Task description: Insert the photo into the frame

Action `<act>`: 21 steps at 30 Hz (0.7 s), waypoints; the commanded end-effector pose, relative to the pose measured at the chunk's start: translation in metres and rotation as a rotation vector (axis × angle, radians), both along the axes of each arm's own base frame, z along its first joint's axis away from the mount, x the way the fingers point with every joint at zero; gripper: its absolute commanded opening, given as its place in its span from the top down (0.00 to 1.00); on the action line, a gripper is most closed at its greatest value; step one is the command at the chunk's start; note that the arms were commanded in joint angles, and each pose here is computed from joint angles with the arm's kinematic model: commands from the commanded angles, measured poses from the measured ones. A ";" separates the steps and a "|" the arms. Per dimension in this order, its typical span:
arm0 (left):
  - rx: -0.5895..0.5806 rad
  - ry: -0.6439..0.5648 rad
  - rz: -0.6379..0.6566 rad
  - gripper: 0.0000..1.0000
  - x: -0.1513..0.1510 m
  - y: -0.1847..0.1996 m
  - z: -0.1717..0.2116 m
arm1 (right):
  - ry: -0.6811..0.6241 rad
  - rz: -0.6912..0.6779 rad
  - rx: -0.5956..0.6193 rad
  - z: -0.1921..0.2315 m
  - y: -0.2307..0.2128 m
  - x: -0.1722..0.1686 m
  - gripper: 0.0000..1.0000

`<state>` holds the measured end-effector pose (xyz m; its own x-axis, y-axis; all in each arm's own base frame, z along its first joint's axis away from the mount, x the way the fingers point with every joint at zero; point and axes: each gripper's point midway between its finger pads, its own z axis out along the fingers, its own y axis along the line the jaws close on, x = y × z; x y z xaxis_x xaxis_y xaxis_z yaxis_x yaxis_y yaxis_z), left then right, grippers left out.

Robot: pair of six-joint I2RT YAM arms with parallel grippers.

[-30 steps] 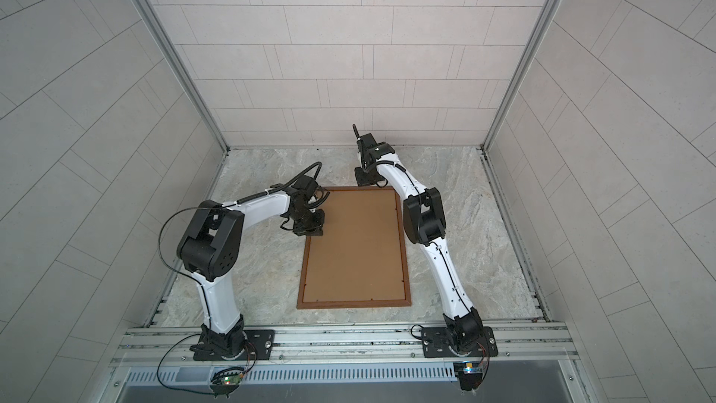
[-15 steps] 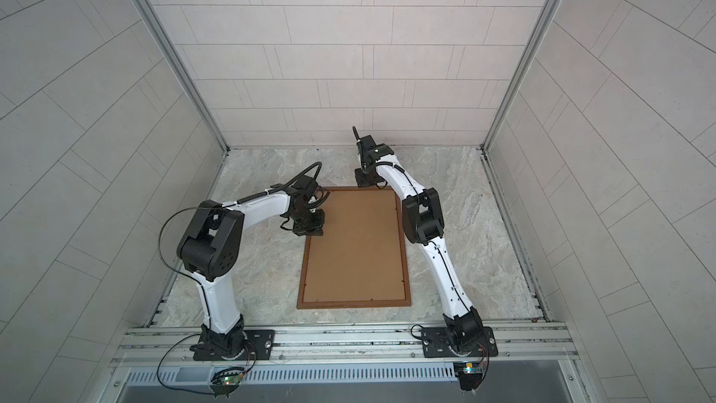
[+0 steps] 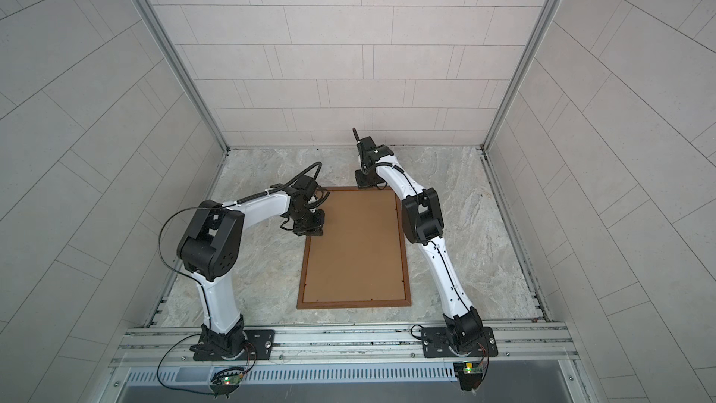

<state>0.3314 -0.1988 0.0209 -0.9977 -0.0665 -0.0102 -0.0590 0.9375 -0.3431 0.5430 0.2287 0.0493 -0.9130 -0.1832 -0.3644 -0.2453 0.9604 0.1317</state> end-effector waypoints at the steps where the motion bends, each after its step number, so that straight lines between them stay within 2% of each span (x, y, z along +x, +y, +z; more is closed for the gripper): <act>1: 0.056 0.066 -0.016 1.00 -0.014 0.007 -0.034 | 0.059 -0.018 -0.042 -0.010 -0.011 -0.013 1.00; 21: 0.056 0.062 -0.015 1.00 -0.014 0.007 -0.032 | 0.097 0.003 -0.057 -0.010 -0.012 -0.026 1.00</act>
